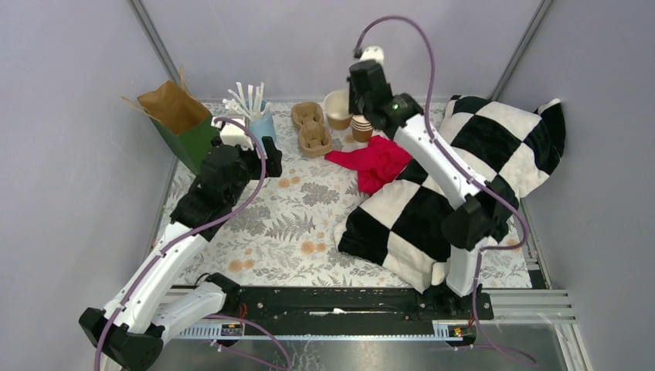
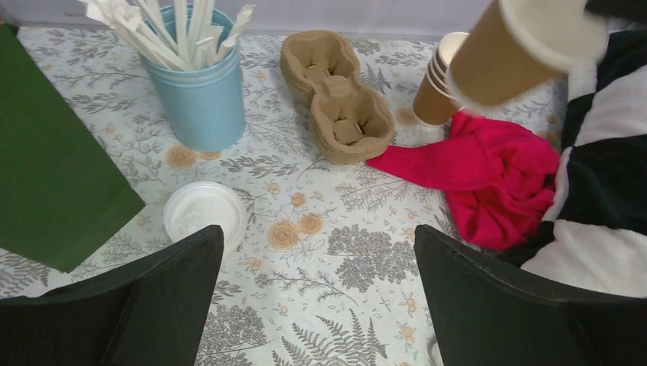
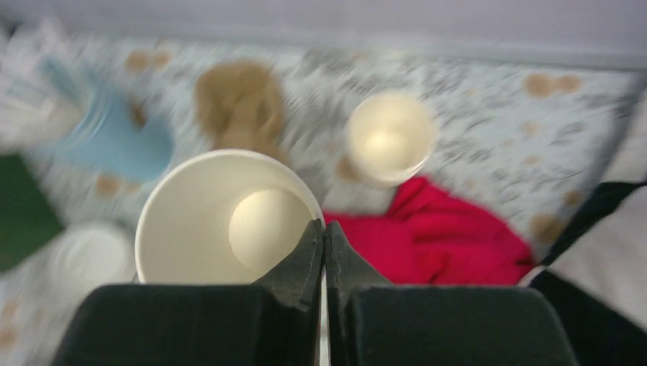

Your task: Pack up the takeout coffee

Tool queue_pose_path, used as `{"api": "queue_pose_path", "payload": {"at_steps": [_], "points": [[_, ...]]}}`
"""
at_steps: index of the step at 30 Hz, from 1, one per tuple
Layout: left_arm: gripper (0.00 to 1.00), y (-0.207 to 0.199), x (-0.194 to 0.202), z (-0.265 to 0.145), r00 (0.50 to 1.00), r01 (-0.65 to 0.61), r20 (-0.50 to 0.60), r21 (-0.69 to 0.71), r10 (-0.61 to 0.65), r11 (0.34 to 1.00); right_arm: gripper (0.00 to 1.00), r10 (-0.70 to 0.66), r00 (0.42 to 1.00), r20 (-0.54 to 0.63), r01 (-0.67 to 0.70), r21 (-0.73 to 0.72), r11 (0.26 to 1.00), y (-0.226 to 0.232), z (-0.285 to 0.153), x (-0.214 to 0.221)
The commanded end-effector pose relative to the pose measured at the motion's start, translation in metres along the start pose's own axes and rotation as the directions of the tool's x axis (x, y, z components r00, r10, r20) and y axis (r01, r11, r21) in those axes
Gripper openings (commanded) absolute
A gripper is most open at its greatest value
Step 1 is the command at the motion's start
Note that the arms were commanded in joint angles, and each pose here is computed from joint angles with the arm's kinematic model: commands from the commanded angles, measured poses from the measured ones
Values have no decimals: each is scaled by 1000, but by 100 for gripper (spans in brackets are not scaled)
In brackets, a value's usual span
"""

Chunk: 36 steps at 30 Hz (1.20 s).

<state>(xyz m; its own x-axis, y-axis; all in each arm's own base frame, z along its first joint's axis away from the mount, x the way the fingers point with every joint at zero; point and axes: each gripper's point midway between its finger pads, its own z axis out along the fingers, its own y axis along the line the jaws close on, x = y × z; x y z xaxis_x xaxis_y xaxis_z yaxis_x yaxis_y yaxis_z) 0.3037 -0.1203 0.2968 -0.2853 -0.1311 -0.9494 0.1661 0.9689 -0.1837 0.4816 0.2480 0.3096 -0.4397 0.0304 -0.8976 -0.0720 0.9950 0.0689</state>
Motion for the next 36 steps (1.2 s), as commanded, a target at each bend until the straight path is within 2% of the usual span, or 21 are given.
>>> {"api": "queue_pose_path", "payload": {"at_steps": [1,6,12,20,26,36], "points": [[99,9,-21,-8,996,39,78,-71,-34,997,0,-51,995,-86,27,-258,966,73,-48,52],[99,28,-7,-15,999,43,22,-177,-40,983,0,-152,972,-177,78,-365,928,117,-83,120],[99,52,35,-35,993,62,-83,-275,-88,959,0,-230,944,-238,99,-460,882,143,-103,183],[99,78,67,-33,955,132,-206,-343,-212,930,0,-286,925,-249,151,-449,880,147,-113,223],[99,99,80,-15,894,264,-265,-340,-362,903,0,-310,912,-268,166,-450,877,147,-118,251],[99,100,93,24,850,327,-307,-331,-428,885,0,-320,908,-269,184,-431,884,145,-115,281]]}}
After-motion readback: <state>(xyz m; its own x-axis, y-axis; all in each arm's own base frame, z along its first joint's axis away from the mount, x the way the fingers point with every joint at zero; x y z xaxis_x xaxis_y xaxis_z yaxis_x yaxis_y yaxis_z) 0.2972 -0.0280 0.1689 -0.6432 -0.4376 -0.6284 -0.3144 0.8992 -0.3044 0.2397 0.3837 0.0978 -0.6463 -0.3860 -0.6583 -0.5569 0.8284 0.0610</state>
